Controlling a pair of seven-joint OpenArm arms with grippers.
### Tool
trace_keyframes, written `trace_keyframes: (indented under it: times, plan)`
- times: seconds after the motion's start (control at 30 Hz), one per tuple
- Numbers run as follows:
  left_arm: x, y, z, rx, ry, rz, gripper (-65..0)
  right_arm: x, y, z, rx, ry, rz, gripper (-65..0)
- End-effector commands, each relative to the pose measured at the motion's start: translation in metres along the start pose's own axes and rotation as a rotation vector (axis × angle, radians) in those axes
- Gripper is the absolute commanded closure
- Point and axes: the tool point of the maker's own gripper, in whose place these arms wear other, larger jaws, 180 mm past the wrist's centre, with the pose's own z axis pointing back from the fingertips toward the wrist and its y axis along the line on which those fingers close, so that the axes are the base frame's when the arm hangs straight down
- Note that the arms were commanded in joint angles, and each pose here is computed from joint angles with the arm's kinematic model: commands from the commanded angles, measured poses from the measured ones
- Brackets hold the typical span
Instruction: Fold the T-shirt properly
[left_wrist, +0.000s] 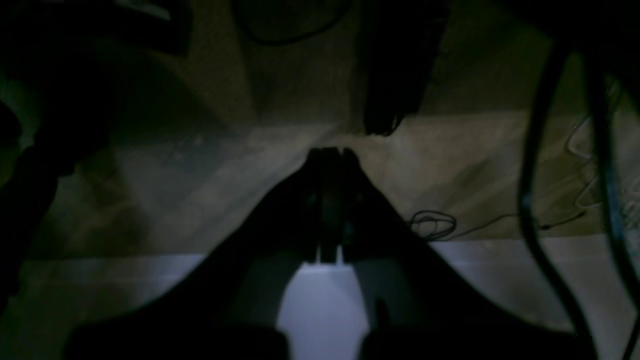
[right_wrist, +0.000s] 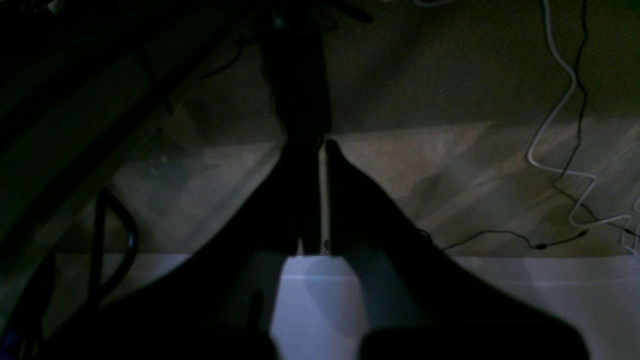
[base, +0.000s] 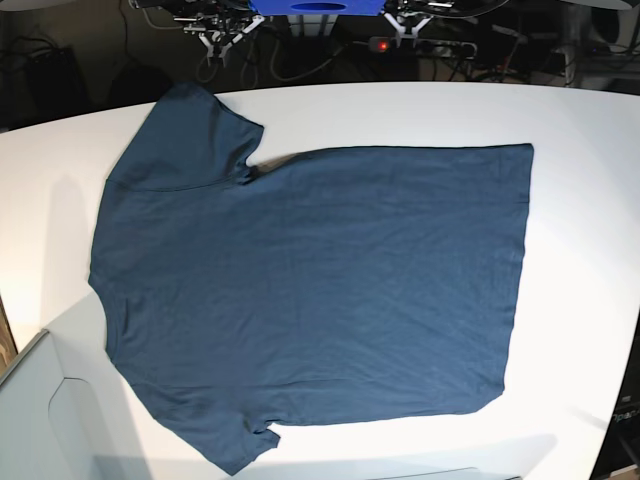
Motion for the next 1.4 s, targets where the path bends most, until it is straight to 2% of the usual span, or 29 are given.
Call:
trace_keyframes:
  times: [0.0, 0.27, 0.57, 0.73, 1.37]
  plan:
    - [-0.005, 0.001, 0.0, 0.002, 0.011, 0.005, -0.3, -0.003, 0.007, 0.0, 0.029, 0.007, 0.003, 0.0]
    - [-0.005, 0.005, 0.0, 0.007, 0.01, 0.006, -0.3, -0.012, 0.002, 0.0, 0.019, 0.025, 0.002, 0.0]
    - [0.004, -0.001, 0.002, -0.004, -0.049, -0.023, -0.1, -0.027, 0.0, 0.0, 0.017, 0.047, 0.001, 0.0]
    - [0.003, -0.002, 0.003, -0.006, -0.051, -0.023, 0.0, -0.026, 0.001, 0.002, 0.023, 0.055, 0.013, 0.0]
    - [-0.003, -0.001, 0.003, -0.004, -0.049, -0.025, 0.0, -0.015, -0.033, 0.017, -0.023, 0.061, 0.048, 0.0]
